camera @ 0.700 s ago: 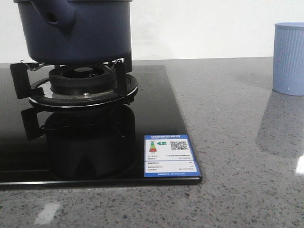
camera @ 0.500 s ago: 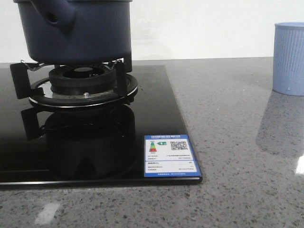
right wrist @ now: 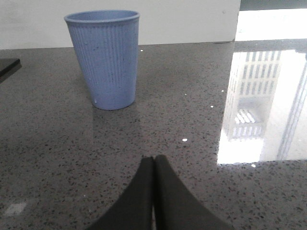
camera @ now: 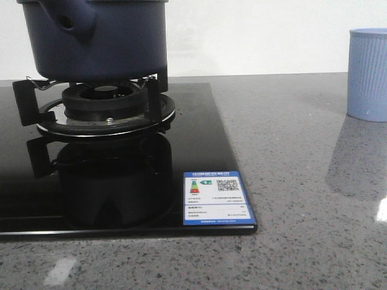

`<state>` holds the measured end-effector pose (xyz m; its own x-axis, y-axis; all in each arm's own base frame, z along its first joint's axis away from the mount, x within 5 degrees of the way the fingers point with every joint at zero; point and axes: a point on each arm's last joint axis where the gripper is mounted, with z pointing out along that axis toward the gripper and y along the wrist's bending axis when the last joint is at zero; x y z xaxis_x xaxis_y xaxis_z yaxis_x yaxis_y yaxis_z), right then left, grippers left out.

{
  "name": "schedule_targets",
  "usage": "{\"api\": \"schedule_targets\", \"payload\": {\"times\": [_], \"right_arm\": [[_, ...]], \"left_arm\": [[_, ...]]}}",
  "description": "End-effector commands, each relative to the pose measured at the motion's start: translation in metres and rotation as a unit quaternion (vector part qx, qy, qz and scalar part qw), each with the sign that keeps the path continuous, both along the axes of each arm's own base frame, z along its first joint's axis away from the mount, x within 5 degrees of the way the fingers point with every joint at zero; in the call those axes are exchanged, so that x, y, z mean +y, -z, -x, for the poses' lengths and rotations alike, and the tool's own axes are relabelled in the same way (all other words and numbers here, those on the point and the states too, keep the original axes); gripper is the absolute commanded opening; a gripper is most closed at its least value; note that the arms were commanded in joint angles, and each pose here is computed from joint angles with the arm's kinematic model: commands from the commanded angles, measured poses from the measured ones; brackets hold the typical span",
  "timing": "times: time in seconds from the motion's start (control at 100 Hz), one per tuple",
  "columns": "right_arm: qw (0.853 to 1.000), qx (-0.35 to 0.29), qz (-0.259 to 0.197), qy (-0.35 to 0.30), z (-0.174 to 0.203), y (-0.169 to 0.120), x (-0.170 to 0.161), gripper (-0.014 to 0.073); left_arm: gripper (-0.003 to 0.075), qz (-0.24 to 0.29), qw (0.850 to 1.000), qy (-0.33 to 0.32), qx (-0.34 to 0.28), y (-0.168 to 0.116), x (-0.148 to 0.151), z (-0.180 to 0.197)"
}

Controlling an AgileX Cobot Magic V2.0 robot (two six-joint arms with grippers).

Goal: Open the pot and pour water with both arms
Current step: 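Move left gripper toward the pot lid knob, right gripper toward the cup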

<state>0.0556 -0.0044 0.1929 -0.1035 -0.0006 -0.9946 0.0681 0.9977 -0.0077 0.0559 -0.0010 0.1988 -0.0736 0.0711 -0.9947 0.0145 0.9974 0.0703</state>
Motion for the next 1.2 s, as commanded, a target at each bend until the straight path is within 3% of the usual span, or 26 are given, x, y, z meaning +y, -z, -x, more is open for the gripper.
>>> {"api": "schedule_targets", "payload": {"times": [0.0, 0.33, 0.43, 0.59, 0.75, 0.9, 0.97, 1.08, 1.19], "right_arm": [[0.999, -0.033, 0.007, 0.000, 0.000, 0.001, 0.000, -0.0069], [0.999, -0.043, 0.008, -0.001, 0.000, -0.001, 0.000, -0.0069], [0.999, -0.049, -0.015, -0.002, 0.000, -0.002, 0.001, -0.0069], [0.993, -0.084, -0.077, -0.004, 0.000, -0.008, 0.001, -0.0069], [0.975, -0.125, -0.183, 0.000, 0.001, -0.014, 0.000, -0.0069], [0.947, -0.129, -0.293, 0.004, 0.001, -0.014, -0.001, -0.0069], [0.939, -0.130, -0.318, 0.002, 0.001, -0.017, -0.001, -0.0069], [0.938, -0.138, -0.316, -0.009, 0.004, -0.031, 0.001, -0.0066], [0.949, -0.137, -0.285, -0.025, 0.007, -0.053, 0.004, -0.0065]], "left_arm": [[-0.0020, 0.004, 0.999, -0.001, -0.048, -0.005, 0.000, 0.001], [-0.0020, 0.004, 0.998, -0.002, -0.062, -0.007, 0.001, 0.001], [-0.0020, 0.023, 0.997, -0.002, -0.073, -0.009, 0.001, 0.001], [-0.0020, 0.079, 0.991, -0.006, -0.108, -0.016, 0.002, 0.002], [-0.0020, 0.161, 0.979, -0.011, -0.126, -0.019, 0.004, 0.003], [-0.0020, 0.307, 0.944, -0.014, -0.121, -0.018, 0.006, 0.003], [-0.0020, 0.346, 0.930, -0.013, -0.124, -0.022, 0.006, 0.003], [-0.0020, 0.336, 0.931, 0.001, -0.144, -0.041, 0.005, 0.008], [-0.0020, 0.249, 0.955, 0.021, -0.162, -0.073, 0.001, 0.015]]}}
